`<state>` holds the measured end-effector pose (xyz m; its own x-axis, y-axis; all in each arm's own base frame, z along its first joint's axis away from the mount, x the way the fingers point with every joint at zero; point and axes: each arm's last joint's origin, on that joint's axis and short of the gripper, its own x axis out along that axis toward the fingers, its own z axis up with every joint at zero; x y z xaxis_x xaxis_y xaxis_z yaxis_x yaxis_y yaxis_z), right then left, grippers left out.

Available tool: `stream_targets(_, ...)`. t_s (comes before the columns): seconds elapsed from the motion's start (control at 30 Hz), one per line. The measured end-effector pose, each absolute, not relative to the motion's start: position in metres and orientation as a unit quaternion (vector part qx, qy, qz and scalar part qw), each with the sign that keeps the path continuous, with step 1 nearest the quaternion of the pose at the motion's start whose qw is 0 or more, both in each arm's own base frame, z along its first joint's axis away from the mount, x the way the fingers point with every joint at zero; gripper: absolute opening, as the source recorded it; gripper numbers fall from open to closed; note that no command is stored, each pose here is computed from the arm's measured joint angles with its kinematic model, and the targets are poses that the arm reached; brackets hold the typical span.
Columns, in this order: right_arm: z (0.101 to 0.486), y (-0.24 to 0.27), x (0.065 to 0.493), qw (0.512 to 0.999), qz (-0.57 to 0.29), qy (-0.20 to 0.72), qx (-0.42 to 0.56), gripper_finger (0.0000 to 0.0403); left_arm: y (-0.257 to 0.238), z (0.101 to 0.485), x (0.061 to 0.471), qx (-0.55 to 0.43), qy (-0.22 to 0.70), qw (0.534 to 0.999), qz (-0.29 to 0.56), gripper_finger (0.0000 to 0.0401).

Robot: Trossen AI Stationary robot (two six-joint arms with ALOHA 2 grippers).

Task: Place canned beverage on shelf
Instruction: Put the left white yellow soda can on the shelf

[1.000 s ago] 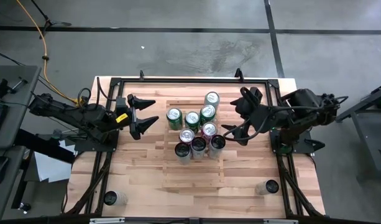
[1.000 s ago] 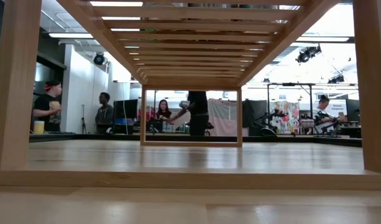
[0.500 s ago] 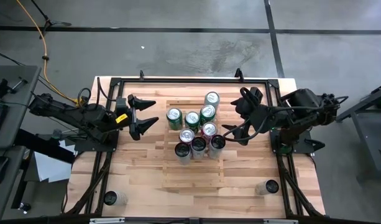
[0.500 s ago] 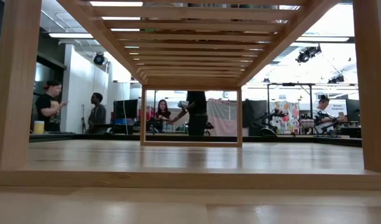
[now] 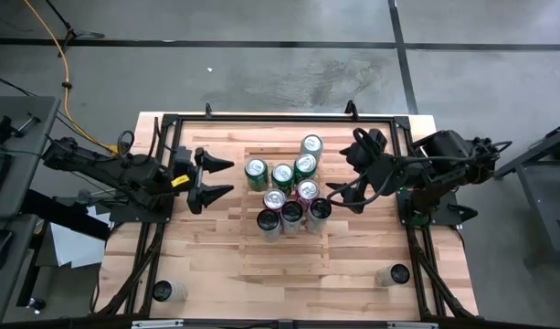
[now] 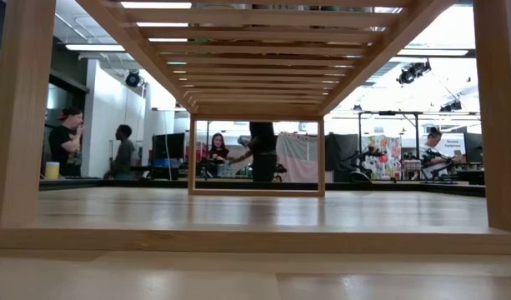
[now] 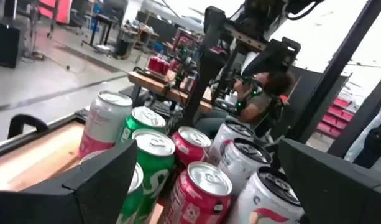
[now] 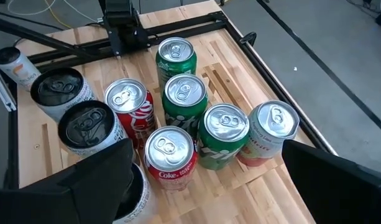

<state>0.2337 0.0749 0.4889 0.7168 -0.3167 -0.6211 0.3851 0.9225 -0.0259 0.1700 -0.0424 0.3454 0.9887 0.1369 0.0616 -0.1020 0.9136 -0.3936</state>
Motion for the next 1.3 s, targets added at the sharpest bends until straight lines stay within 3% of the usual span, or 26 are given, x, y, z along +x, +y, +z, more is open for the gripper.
stream_targets(0.17, 0.489, 0.075, 0.234, 0.924, -0.194, 0.322, 0.074, 0.0397, -0.043, 0.347, 0.170, -0.229, -0.039, 0.971, 0.057, 0.0381)
stream_targets(0.33, 0.488, 0.076, 0.234, 0.922, -0.183, 0.328, 0.097, 0.0397, -0.047, 0.380, 0.166, -0.246, 0.003, 0.969, 0.027, 0.0381)
stream_targets(0.5, 0.488, 0.078, 0.234, 0.920, -0.162, 0.340, 0.106, 0.0397, -0.069, 0.425, 0.165, -0.204, 0.114, 0.972, 0.004, 0.0381)
stream_targets(0.63, 0.486, 0.077, 0.232, 0.917, -0.164, 0.349, 0.100, 0.0397, -0.101, 0.439, 0.169, -0.173, 0.246, 0.954, -0.011, 0.0381)
stream_targets(0.9, 0.482, 0.074, 0.226, 0.905, -0.187, 0.376, 0.071, 0.0397, -0.172, 0.425, 0.159, -0.215, 0.489, 0.845, -0.022, 0.0381)
stream_targets(1.13, 0.482, 0.073, 0.226, 0.907, -0.191, 0.373, 0.043, 0.0397, -0.220, 0.407, 0.134, -0.268, 0.536, 0.801, 0.006, 0.0381)
stream_targets(1.3, 0.482, 0.072, 0.226, 0.907, -0.201, 0.368, 0.034, 0.0397, -0.251, 0.385, 0.123, -0.253, 0.574, 0.778, 0.040, 0.0381)
